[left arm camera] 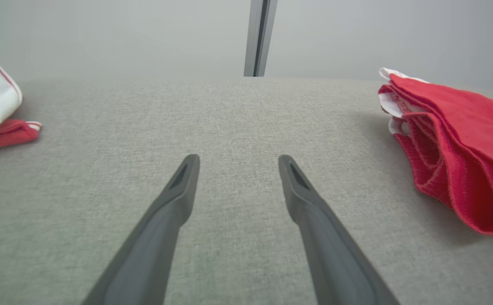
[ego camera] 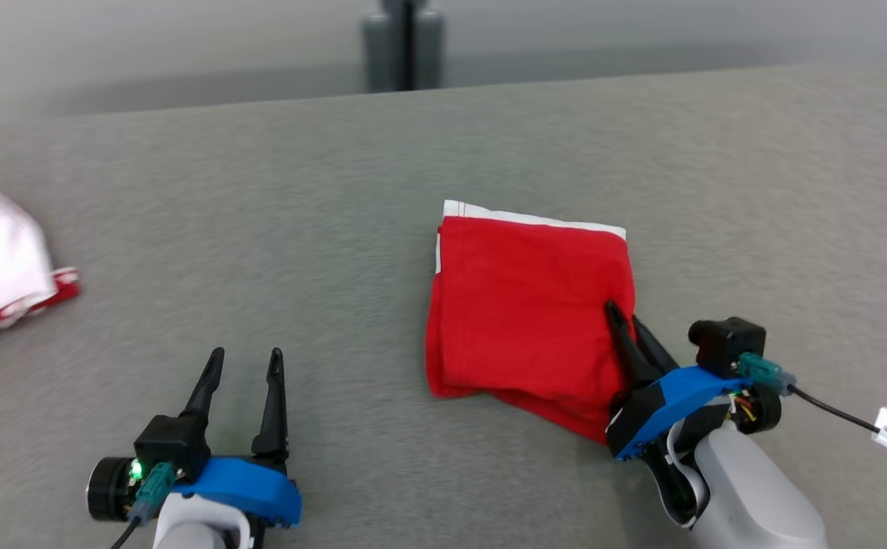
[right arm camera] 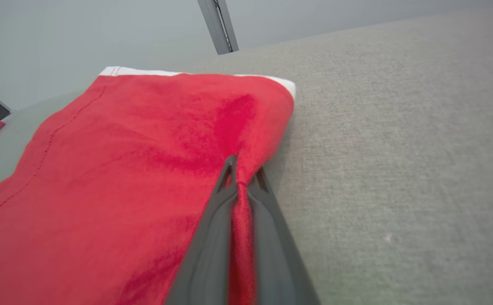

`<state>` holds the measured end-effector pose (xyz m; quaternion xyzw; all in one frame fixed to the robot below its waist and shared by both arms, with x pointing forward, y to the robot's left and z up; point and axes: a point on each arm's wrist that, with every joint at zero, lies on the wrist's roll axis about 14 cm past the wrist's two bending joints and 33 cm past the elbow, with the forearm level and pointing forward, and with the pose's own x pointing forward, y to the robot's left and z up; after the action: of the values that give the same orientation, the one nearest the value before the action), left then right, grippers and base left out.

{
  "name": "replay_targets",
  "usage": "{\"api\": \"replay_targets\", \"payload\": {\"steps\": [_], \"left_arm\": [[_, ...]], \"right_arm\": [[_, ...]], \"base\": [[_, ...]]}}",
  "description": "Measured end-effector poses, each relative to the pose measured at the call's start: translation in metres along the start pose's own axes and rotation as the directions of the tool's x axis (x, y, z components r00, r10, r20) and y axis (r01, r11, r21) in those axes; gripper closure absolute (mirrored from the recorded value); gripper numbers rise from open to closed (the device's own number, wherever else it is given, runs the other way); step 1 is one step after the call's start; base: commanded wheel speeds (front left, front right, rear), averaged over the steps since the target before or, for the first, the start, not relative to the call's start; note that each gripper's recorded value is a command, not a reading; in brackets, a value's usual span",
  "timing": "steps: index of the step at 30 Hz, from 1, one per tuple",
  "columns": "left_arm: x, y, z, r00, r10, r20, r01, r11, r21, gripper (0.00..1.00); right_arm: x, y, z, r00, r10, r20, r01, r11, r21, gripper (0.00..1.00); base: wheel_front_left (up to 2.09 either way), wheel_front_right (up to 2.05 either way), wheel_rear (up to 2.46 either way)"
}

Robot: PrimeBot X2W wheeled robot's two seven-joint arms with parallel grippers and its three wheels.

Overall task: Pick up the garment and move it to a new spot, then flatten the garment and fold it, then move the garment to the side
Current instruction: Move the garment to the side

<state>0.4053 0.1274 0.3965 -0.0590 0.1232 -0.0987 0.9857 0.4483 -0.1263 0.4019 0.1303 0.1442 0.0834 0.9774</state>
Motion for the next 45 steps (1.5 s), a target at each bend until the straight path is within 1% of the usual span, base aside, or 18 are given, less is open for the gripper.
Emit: {"api": "replay_targets", "payload": {"steps": [3, 6, 11, 15, 18, 21, 23, 26, 28, 32, 35, 36, 40, 41, 43, 45], "left_arm": [[0.018, -0.036, -0.001, 0.994, -0.11, -0.003, 0.11, 0.994, 0.006, 0.0], [0.031, -0.069, -0.003, 0.978, -0.211, -0.007, 0.211, 0.977, 0.011, 0.0], [0.043, -0.12, -0.004, 0.935, -0.354, -0.011, 0.354, 0.935, 0.021, 0.0], [0.046, -0.15, -0.002, 0.899, -0.437, -0.005, 0.437, 0.899, 0.034, 0.0], [0.047, -0.161, 0.0, 0.884, -0.468, -0.001, 0.467, 0.883, 0.044, 0.0], [0.048, -0.163, -0.002, 0.879, -0.477, -0.005, 0.477, 0.878, 0.044, 0.0], [0.049, -0.159, -0.005, 0.881, -0.473, -0.011, 0.473, 0.88, 0.038, 0.0], [0.051, -0.147, -0.007, 0.89, -0.456, -0.016, 0.456, 0.889, 0.048, 0.0], [0.052, -0.136, -0.008, 0.9, -0.435, -0.017, 0.435, 0.899, 0.048, 0.0], [0.05, -0.108, -0.012, 0.926, -0.376, -0.03, 0.377, 0.925, 0.047, 0.0], [0.048, -0.084, -0.015, 0.947, -0.319, -0.039, 0.321, 0.946, 0.041, 0.0], [0.047, -0.077, -0.017, 0.952, -0.302, -0.043, 0.304, 0.952, 0.039, 0.0], [0.042, -0.05, -0.021, 0.971, -0.232, -0.052, 0.234, 0.972, 0.035, 0.0], [0.042, -0.05, -0.021, 0.971, -0.232, -0.052, 0.234, 0.972, 0.035, 0.0], [0.039, -0.032, -0.025, 0.982, -0.181, -0.062, 0.183, 0.983, 0.026, 0.0], [0.038, -0.027, -0.026, 0.984, -0.169, -0.065, 0.17, 0.985, 0.024, 0.0]], "right_arm": [[-0.022, -0.023, 0.002, 0.998, -0.063, 0.017, 0.063, 0.998, 0.007, 1.0], [-0.045, -0.045, 0.004, 0.991, -0.131, 0.037, 0.13, 0.991, 0.017, 1.0], [-0.084, -0.075, 0.006, 0.969, -0.238, 0.062, 0.237, 0.971, 0.029, 1.0], [-0.107, -0.089, 0.015, 0.95, -0.296, 0.099, 0.294, 0.955, 0.036, 1.0], [-0.12, -0.098, 0.016, 0.938, -0.329, 0.108, 0.328, 0.944, 0.029, 1.0], [-0.122, -0.105, 0.018, 0.931, -0.347, 0.109, 0.349, 0.937, 0.002, 1.0], [-0.119, -0.111, 0.017, 0.929, -0.357, 0.102, 0.361, 0.932, -0.033, 1.0], [-0.109, -0.122, 0.024, 0.926, -0.364, 0.099, 0.374, 0.92, -0.118, 1.0], [-0.102, -0.134, 0.03, 0.919, -0.382, 0.098, 0.394, 0.9, -0.187, 1.0], [-0.089, -0.161, 0.036, 0.9, -0.429, 0.074, 0.429, 0.847, -0.314, 1.0], [-0.088, -0.19, 0.042, 0.873, -0.485, 0.041, 0.459, 0.791, -0.405, 1.0], [-0.09, -0.201, 0.044, 0.861, -0.508, 0.033, 0.47, 0.768, -0.434, 1.0], [-0.098, -0.237, 0.054, 0.798, -0.602, 0.023, 0.534, 0.69, -0.489, 1.0], [-0.098, -0.237, 0.054, 0.798, -0.602, 0.023, 0.534, 0.69, -0.489, 1.0], [-0.104, -0.257, 0.062, 0.739, -0.674, 0.026, 0.586, 0.623, -0.517, 1.0], [-0.106, -0.262, 0.062, 0.716, -0.697, 0.028, 0.608, 0.604, -0.516, 1.0]], "base": [[0.0, 0.0, 0.0], [0.0, 0.0, 0.0], [0.0, 0.0, 0.0], [0.0, 0.0, 0.0], [0.0, 0.0, 0.0], [0.0, 0.0, 0.0], [0.0, 0.0, 0.0], [0.0, 0.0, 0.0], [0.0, 0.0, 0.0], [0.0, 0.0, 0.0], [0.0, 0.0, 0.0], [0.0, 0.0, 0.0], [0.0, 0.0, 0.0], [0.0, 0.0, 0.0], [0.0, 0.0, 0.0], [0.0, 0.0, 0.0]]}}
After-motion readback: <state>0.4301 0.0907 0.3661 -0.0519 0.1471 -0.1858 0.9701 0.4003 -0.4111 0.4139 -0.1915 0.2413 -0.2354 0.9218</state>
